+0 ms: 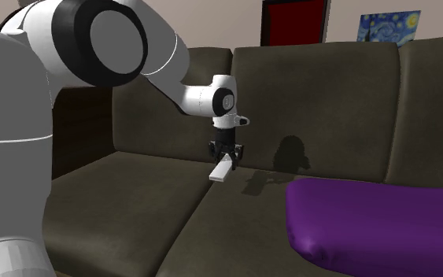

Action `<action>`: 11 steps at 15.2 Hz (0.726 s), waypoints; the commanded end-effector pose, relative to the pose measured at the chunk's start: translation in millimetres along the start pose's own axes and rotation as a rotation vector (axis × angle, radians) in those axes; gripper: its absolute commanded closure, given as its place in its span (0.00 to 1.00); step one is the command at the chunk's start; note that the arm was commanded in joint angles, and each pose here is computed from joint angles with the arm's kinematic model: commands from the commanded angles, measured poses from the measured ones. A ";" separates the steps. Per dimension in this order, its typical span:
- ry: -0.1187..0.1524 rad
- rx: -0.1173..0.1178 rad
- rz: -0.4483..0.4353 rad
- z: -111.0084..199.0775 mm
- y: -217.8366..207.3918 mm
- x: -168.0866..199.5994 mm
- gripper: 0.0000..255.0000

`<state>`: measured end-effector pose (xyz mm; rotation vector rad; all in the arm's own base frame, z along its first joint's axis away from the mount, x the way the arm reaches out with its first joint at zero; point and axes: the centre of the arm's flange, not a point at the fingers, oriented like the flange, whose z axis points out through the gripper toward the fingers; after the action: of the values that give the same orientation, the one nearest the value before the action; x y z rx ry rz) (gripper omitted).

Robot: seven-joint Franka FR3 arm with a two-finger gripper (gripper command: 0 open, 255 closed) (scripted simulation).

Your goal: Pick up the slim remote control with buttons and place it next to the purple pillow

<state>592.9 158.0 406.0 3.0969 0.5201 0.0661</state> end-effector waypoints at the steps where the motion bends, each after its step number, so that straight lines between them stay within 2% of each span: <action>1: 0.000 0.000 0.000 -12.3 0.4 0.9 1.00; 11: 0.000 0.000 0.000 -65.1 0.8 3.1 1.00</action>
<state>593.2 157.6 466.1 3.0968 0.5200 0.0662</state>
